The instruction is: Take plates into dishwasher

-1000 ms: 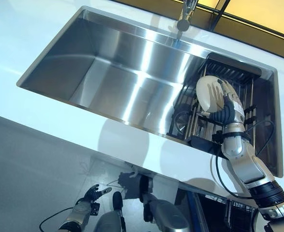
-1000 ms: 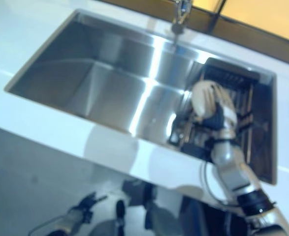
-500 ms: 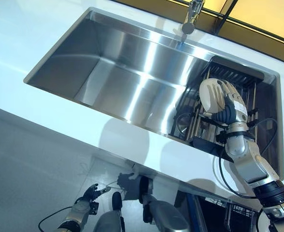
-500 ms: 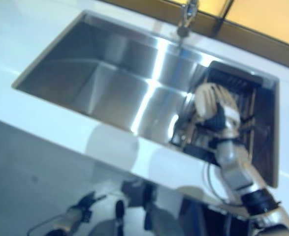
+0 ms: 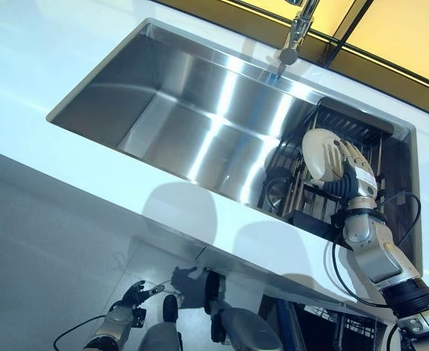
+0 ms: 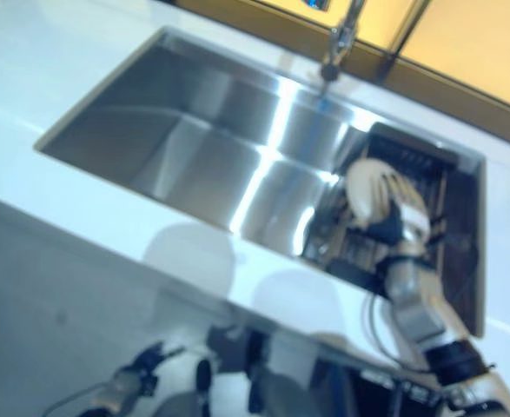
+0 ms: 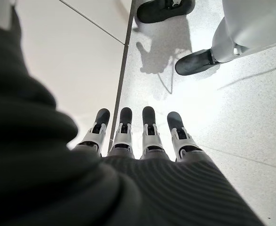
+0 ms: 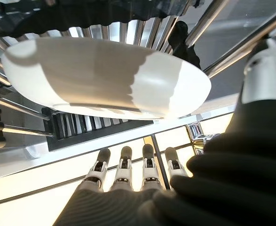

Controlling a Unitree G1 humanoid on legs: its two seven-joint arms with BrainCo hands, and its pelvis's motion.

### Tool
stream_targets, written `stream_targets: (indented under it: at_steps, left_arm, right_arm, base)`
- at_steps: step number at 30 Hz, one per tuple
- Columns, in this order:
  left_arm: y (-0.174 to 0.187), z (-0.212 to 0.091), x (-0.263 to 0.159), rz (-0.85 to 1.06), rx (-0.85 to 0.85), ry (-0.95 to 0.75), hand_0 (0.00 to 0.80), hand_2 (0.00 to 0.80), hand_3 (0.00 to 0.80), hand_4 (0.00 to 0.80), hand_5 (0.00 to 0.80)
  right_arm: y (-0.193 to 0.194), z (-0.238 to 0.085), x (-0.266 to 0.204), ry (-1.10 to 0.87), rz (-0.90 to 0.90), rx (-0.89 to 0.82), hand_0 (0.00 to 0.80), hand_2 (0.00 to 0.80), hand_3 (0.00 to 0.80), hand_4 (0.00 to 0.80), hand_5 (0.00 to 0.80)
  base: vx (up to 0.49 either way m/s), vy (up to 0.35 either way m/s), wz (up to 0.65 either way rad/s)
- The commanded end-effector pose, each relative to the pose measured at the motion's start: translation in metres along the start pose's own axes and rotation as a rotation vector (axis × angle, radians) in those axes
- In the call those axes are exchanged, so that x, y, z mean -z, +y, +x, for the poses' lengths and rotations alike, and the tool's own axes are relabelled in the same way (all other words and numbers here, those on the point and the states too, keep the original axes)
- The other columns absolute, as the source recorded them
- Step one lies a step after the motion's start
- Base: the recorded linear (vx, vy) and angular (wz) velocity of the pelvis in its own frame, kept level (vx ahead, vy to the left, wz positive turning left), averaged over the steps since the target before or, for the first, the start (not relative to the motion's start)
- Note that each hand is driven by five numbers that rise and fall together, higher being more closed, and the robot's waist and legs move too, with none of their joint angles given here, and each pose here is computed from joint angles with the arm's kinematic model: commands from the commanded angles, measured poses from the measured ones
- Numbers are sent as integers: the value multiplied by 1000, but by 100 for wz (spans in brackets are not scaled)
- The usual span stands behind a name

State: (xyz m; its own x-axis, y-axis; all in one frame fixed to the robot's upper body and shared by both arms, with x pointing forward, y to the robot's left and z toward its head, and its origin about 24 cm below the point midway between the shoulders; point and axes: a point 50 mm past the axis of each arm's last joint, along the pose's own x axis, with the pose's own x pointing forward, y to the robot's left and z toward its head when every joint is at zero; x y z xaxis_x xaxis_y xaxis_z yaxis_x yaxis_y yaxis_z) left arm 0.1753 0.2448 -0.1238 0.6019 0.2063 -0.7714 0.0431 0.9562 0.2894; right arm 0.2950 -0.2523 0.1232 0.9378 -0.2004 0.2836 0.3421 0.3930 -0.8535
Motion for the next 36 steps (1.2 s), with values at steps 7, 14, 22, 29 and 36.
stream_targets:
  at_steps: [7, 14, 22, 29, 36]
  left_arm:
    - [17, 0, -3, -23, -46, -19, 0, 0, 0, 0, 0]
    - [18, -1, -2, -18, -48, -16, 0, 0, 0, 0, 0]
    - [18, -1, 1, -12, -44, -8, 0, 0, 0, 0, 0]
    - [12, 0, -2, -6, -29, -17, 0, 0, 0, 0, 0]
    - [10, 1, -6, 6, -19, -18, 0, 0, 0, 0, 0]
  right_arm:
    - [5, -16, 25, 49, -57, -50, 0, 0, 0, 0, 0]
    - [5, -18, 25, 39, -65, -58, 0, 0, 0, 0, 0]
    - [4, -20, 27, 45, -56, -45, 0, 0, 0, 0, 0]
    - [14, -16, 21, 79, 2, -14, 0, 0, 0, 0, 0]
    - [23, -11, 17, 109, 32, 2, 0, 0, 0, 0, 0]
  base:
    - [0, 0, 0]
    - [0, 0, 0]
    - [0, 0, 0]
    - [0, 0, 0]
    - [0, 0, 0]
